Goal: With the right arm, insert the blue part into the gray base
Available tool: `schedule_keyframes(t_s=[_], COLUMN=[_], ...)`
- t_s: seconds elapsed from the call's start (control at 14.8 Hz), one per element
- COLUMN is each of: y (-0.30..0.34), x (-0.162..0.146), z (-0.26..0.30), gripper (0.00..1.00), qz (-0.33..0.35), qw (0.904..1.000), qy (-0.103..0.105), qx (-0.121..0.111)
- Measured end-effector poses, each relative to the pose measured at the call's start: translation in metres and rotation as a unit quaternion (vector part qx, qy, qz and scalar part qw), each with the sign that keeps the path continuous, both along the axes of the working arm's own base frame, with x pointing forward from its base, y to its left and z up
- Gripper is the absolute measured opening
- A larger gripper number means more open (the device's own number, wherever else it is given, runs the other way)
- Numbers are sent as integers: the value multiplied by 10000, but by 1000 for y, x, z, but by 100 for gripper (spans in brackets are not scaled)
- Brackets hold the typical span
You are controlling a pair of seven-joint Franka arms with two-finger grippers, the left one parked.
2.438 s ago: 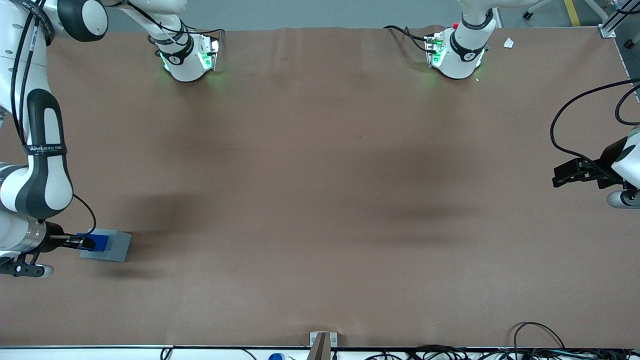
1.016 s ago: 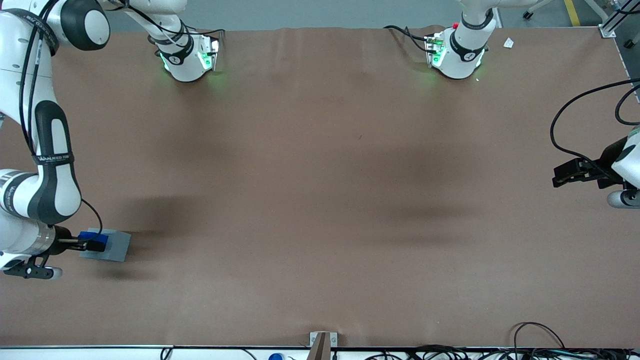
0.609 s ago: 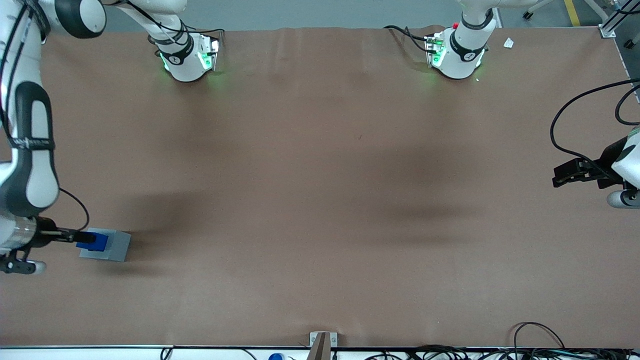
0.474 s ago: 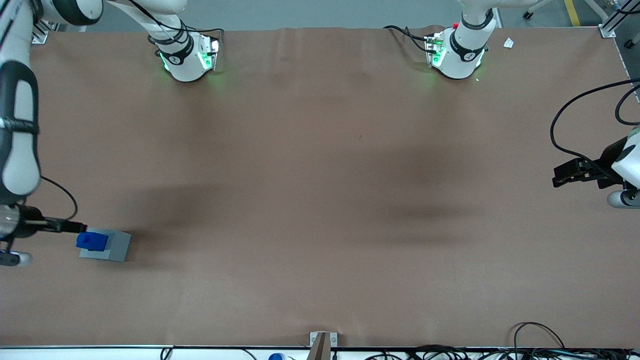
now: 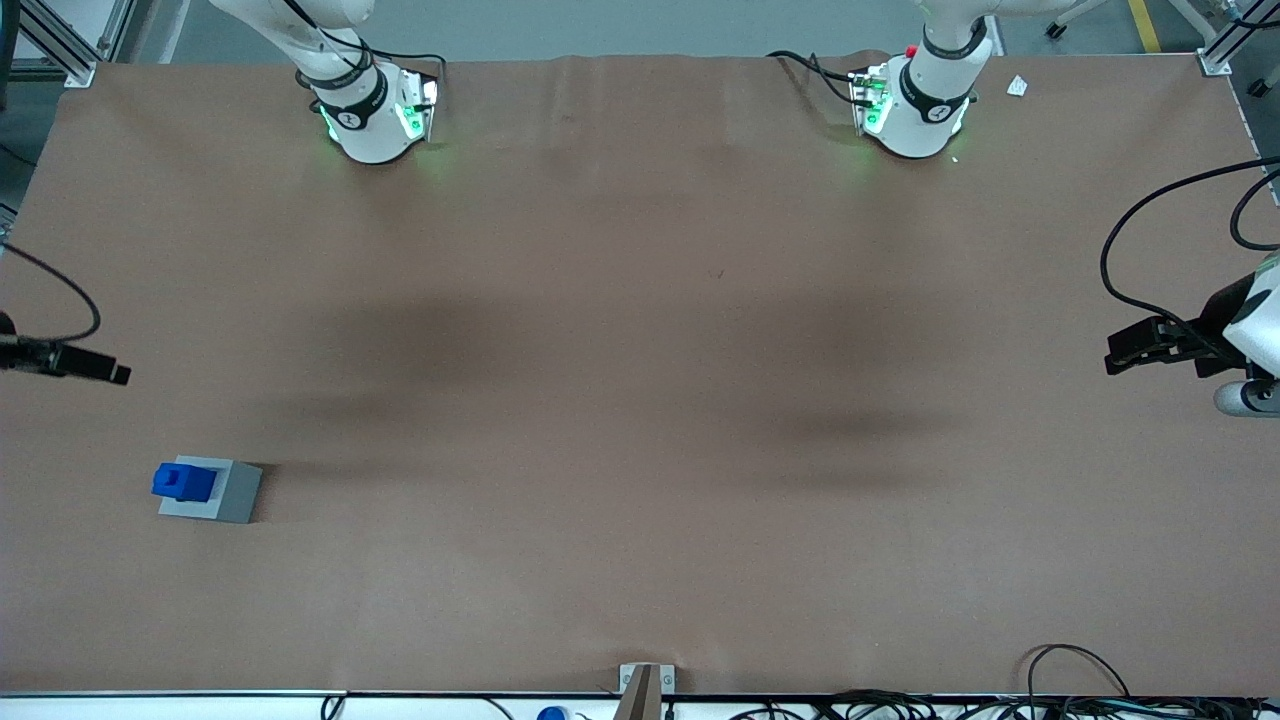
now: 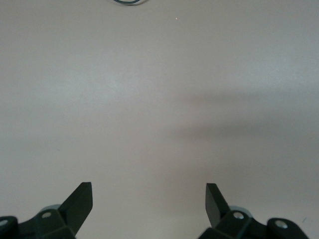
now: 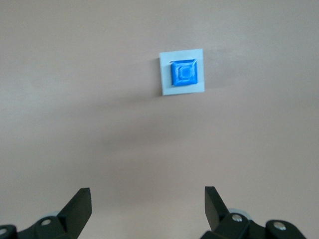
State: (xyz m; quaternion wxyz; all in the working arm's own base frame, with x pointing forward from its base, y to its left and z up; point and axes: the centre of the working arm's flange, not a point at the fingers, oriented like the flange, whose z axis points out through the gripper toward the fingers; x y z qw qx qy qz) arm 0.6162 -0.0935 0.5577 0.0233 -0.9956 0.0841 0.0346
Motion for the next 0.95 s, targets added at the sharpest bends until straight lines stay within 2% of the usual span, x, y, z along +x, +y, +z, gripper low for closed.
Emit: schedule_keyframes(t_s=[0.14,0.27,0.47,0.74,0.95], y=[24,36,52,86,90], x=[-28,-46,-52,-55,-61], z=[43,64,54,46,51], gripper=[100,100,100,100,100], qz=[30,73,162,445,461], qw=[9999,9996,9998,9981,9974], qy=[-149,-258,-144,-49,-30], qx=[-20,-28,-46,-426,-549])
